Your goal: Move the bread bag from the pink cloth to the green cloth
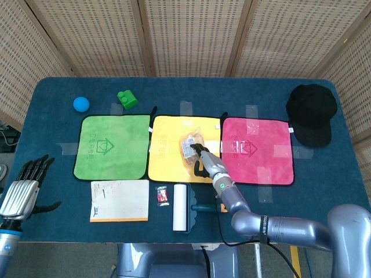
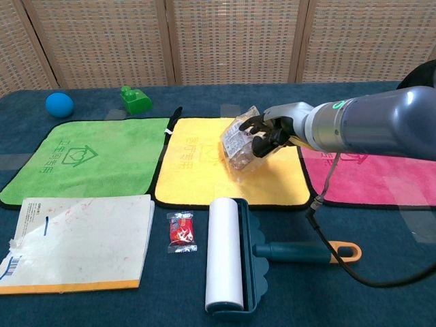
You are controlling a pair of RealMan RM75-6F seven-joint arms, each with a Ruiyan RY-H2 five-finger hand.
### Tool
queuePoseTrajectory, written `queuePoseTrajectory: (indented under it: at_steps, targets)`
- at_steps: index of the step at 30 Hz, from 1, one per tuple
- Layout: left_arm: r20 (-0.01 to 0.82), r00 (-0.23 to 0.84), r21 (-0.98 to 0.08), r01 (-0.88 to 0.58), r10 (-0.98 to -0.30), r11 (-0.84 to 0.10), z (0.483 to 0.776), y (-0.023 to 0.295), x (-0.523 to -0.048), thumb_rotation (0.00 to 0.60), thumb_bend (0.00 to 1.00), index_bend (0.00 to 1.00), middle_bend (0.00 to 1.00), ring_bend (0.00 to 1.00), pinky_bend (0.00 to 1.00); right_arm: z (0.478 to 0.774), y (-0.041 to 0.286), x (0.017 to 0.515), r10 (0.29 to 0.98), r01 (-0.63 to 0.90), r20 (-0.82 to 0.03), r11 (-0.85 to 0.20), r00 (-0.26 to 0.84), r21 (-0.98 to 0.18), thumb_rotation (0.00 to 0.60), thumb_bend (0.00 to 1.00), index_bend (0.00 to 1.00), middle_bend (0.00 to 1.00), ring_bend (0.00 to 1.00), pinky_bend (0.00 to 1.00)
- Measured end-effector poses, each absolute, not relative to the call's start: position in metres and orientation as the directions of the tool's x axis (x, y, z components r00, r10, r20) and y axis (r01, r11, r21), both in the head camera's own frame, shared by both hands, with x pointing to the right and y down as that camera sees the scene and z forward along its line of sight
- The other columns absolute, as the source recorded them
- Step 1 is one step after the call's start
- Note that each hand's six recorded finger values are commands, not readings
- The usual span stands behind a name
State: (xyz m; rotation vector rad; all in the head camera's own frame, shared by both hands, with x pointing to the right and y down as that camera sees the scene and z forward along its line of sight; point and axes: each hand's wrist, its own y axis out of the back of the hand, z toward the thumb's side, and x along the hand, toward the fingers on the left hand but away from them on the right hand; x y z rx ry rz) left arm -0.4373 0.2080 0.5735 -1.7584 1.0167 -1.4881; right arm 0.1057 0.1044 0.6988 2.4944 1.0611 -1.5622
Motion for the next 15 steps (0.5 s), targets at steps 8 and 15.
queuePoseTrajectory:
  at_steps: [8, 15]
  targets:
    - [0.518, 0.063, -0.837, -0.168, -0.853, -0.521, 0.576, 0.206, -0.439, 0.6, 0.0, 0.0, 0.0, 0.0, 0.0, 0.7, 0.1, 0.086, 0.513, 0.546, -0.803, -0.784, 0.302, -0.296, 0.6, 1.0, 0.09, 0.0, 0.0, 0.15]
    - [0.52, 0.059, -0.836, -0.168, -0.852, -0.522, 0.577, 0.205, -0.44, 0.6, 0.0, 0.0, 0.0, 0.0, 0.0, 0.697, 0.098, 0.066, 0.498, 0.548, -0.797, -0.795, 0.342, -0.261, 0.6, 1.0, 0.09, 0.0, 0.0, 0.15]
